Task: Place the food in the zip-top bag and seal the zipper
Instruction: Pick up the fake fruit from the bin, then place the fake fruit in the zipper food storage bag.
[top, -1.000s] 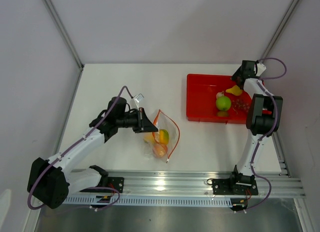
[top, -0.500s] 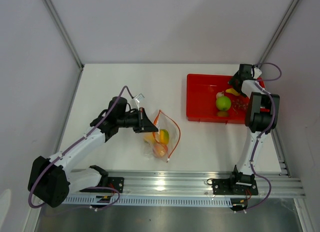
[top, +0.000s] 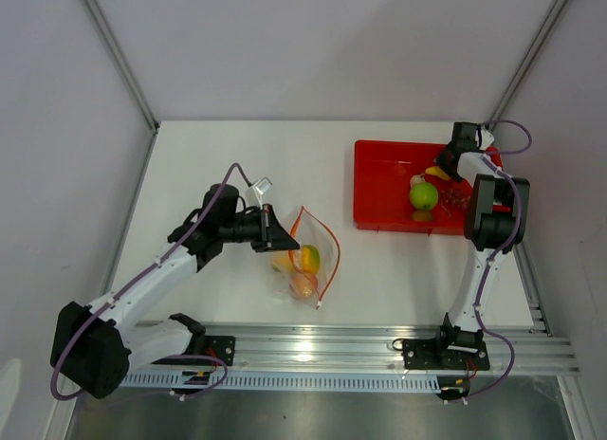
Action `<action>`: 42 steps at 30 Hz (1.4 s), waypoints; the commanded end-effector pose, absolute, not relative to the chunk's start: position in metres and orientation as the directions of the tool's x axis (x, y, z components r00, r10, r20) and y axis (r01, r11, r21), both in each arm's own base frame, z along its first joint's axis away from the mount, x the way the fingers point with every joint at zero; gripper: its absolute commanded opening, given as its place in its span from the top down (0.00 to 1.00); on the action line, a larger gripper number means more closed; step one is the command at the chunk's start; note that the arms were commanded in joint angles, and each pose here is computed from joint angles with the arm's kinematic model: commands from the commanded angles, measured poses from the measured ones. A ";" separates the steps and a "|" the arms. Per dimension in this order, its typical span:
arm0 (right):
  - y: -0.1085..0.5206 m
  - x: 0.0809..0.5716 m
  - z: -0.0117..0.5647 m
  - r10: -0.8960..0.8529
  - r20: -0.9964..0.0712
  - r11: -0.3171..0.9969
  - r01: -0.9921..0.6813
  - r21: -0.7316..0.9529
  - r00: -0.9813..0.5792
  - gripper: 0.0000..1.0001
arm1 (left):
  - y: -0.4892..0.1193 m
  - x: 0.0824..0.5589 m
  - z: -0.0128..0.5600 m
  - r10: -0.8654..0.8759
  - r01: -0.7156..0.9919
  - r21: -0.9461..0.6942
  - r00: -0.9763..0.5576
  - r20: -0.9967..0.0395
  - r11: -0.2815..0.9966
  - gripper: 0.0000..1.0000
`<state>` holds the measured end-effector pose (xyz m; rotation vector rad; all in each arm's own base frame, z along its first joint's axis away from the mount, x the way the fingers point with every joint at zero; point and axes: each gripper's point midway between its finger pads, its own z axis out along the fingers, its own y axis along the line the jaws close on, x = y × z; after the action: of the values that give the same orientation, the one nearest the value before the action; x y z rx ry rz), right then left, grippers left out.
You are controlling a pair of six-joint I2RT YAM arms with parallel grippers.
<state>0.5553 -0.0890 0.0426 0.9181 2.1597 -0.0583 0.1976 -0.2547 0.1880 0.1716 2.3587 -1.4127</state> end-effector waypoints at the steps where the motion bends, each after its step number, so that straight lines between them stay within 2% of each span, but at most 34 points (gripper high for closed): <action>1: -0.094 0.555 0.097 0.578 -0.721 0.740 0.617 0.267 -0.381 0.88 | -0.254 0.193 0.199 -0.094 0.339 -0.816 -0.899 -0.428 0.468 0.99; 4: -0.084 0.541 0.105 0.591 -0.707 0.749 0.590 0.303 -0.388 1.00 | -0.253 0.190 0.205 -0.107 0.340 -0.822 -0.897 -0.430 0.458 0.99; 11: -0.039 0.514 0.200 0.609 -0.740 0.783 0.370 0.500 -0.287 1.00 | -0.252 0.189 0.208 -0.120 0.324 -0.830 -0.901 -0.417 0.454 0.99; 14: 0.017 0.502 0.229 0.585 -0.724 0.803 0.133 0.581 -0.366 1.00 | -0.251 0.188 0.207 -0.129 0.313 -0.829 -0.902 -0.412 0.464 0.99; 17: 0.104 0.464 0.283 0.534 -0.716 0.703 -0.235 0.672 -0.450 1.00 | -0.249 0.187 0.207 -0.140 0.303 -0.830 -0.902 -0.409 0.469 0.99; 19: 0.169 0.431 0.293 0.428 -0.744 0.661 -0.384 0.645 -0.513 0.99 | -0.248 0.187 0.207 -0.144 0.296 -0.830 -0.903 -0.404 0.474 1.00; 21: 0.200 0.402 0.312 0.336 -0.811 0.667 -0.486 0.564 -0.480 0.99 | -0.247 0.186 0.207 -0.143 0.289 -0.830 -0.906 -0.398 0.477 0.99; 22: 0.232 0.376 0.318 0.277 -0.831 0.627 -0.564 0.537 -0.483 0.99 | -0.247 0.185 0.208 -0.142 0.292 -0.829 -0.905 -0.401 0.476 0.99; 26: 0.283 0.300 0.329 0.126 -0.884 0.538 -0.718 0.442 -0.449 0.99 | -0.244 0.185 0.207 -0.150 0.280 -0.825 -0.906 -0.397 0.491 0.99; 30: 0.306 0.238 0.339 -0.033 -0.932 0.510 -0.808 0.296 -0.362 0.99 | -0.244 0.185 0.207 -0.159 0.268 -0.827 -0.908 -0.389 0.494 0.99; 33: 0.308 0.207 0.347 -0.075 -0.953 0.495 -0.841 0.219 -0.293 0.99 | -0.245 0.187 0.209 -0.162 0.264 -0.827 -0.908 -0.387 0.496 0.99; 36: 0.304 0.183 0.341 -0.102 -0.963 0.470 -0.865 0.174 -0.249 0.98 | -0.245 0.186 0.214 -0.163 0.265 -0.830 -0.908 -0.387 0.491 0.99; 42: 0.303 0.170 0.313 -0.119 -0.959 0.467 -0.867 0.176 -0.259 0.97 | -0.244 0.185 0.224 -0.165 0.267 -0.830 -0.906 -0.389 0.490 1.00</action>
<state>0.1634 0.3045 0.3295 -0.8518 1.6709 0.9870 0.1841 -0.2425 0.1983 0.0685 2.3784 -1.3836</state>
